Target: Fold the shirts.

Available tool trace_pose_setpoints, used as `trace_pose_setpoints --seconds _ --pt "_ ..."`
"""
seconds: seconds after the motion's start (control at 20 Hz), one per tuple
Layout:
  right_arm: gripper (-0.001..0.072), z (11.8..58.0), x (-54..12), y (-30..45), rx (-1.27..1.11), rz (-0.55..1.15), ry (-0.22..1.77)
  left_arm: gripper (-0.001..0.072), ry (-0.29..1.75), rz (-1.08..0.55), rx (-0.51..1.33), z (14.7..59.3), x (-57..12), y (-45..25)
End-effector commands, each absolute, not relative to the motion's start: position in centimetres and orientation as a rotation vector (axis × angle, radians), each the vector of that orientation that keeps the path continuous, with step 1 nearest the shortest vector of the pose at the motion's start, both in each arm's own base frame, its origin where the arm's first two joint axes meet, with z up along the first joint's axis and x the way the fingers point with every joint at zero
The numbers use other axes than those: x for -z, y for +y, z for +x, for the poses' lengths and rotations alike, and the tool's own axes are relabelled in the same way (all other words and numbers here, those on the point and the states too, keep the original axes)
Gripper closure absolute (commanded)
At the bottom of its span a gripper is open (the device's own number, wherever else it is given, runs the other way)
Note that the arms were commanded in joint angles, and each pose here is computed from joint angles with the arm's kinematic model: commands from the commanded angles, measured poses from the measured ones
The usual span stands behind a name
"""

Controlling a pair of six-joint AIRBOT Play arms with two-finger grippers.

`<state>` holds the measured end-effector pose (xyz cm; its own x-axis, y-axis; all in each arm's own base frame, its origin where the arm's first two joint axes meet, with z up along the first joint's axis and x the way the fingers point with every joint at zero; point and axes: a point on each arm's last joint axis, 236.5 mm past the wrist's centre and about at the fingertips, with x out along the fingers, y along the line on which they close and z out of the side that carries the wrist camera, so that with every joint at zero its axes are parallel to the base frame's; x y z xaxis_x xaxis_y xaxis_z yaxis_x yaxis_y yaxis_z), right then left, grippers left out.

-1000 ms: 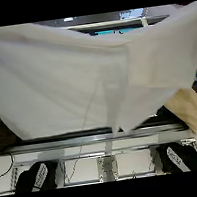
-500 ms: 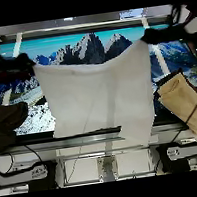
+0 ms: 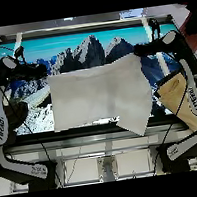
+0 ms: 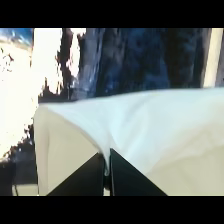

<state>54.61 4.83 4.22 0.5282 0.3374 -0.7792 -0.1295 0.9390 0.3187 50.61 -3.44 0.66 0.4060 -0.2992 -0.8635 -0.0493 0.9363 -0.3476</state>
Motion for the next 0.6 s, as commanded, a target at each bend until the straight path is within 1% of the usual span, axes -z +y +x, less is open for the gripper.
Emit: trace_pose_setpoints --seconds 0.0,0.15,0.3,0.45,0.55 --pt "0.0685 50.3 -1.5 3.1 -0.279 0.106 1.182 0.0696 1.303 -0.265 0.194 47.3 1.1 -3.6" --pt "0.0685 48.3 -0.5 1.6 -0.254 0.044 1.278 0.0696 1.334 -0.255 0.194 46.6 1.3 -3.5" --pt "0.0685 46.9 0.9 1.1 -0.245 0.026 1.341 0.0696 1.340 -0.250 0.196 46.6 1.7 -3.8" --pt "0.0685 44.2 4.7 1.1 -0.243 0.038 1.441 0.0696 1.370 -0.258 0.185 45.7 3.5 -3.8" --pt "0.0685 42.8 7.3 1.2 -0.236 0.052 1.476 0.0696 1.426 -0.269 0.179 44.1 5.5 -3.9"
